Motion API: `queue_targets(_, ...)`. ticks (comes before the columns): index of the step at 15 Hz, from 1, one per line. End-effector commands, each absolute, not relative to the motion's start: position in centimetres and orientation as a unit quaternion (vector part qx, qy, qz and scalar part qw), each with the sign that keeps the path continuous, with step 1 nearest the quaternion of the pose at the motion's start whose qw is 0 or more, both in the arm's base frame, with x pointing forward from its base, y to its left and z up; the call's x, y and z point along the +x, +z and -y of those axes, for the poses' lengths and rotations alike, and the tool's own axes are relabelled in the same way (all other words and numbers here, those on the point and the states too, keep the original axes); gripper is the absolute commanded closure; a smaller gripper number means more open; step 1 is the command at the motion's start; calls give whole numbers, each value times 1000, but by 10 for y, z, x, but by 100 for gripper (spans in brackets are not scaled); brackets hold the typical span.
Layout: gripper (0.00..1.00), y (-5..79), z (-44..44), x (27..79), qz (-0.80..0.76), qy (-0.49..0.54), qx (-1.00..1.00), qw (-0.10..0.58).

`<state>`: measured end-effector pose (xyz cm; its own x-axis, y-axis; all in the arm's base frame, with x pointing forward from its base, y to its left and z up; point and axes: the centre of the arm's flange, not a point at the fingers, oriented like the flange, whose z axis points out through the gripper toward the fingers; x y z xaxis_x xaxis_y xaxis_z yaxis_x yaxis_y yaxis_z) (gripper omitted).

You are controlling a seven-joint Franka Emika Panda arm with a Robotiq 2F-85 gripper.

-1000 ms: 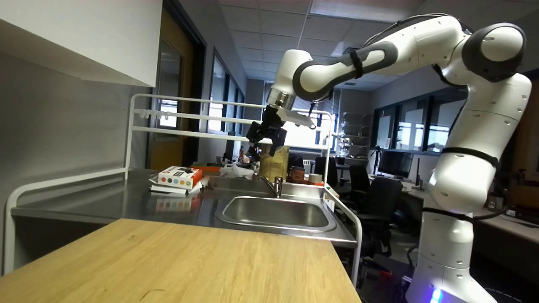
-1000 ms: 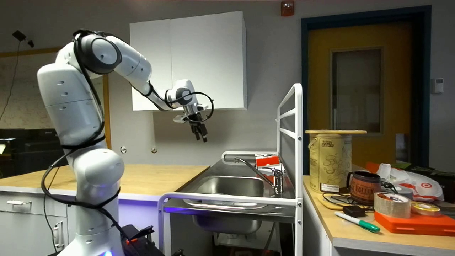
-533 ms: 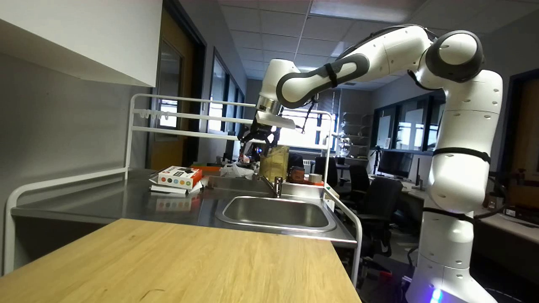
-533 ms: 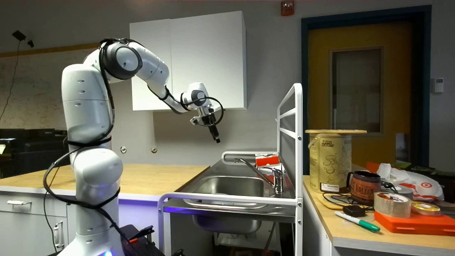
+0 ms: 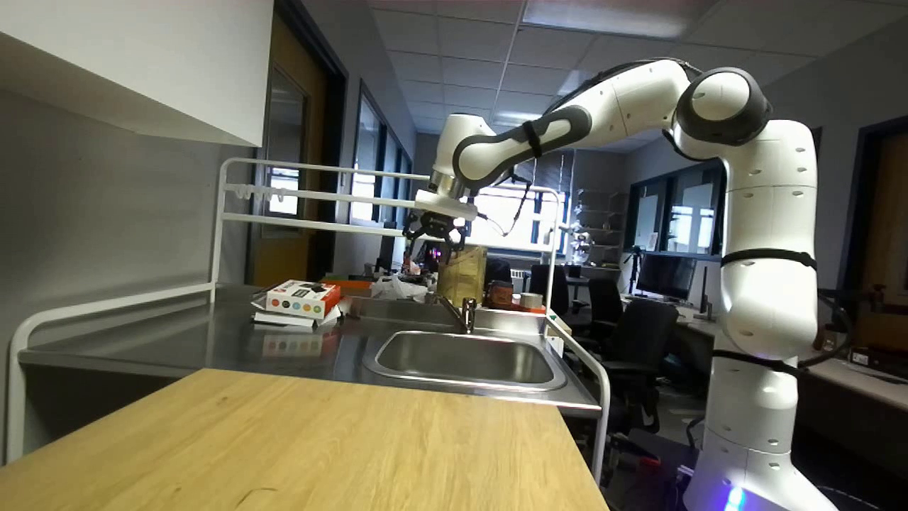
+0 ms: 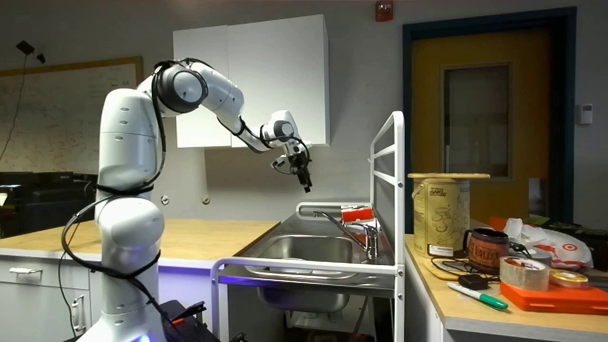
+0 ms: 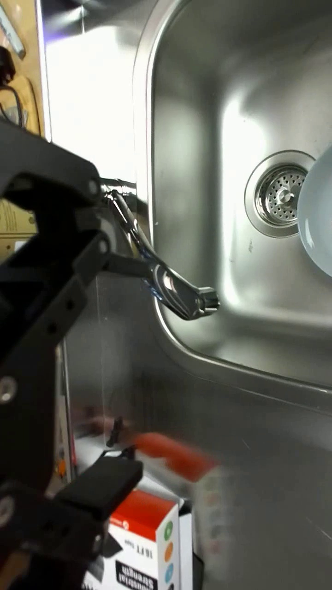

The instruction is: Slide the spout to the right

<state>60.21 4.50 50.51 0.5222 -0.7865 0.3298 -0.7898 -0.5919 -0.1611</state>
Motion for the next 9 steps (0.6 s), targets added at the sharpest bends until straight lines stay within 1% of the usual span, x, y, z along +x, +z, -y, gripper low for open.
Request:
queue_targets(1, 0, 491, -25, 629, 511, 171, 842, 20)
queue_targets(9, 0, 431, 0, 662, 557, 125, 820, 34)
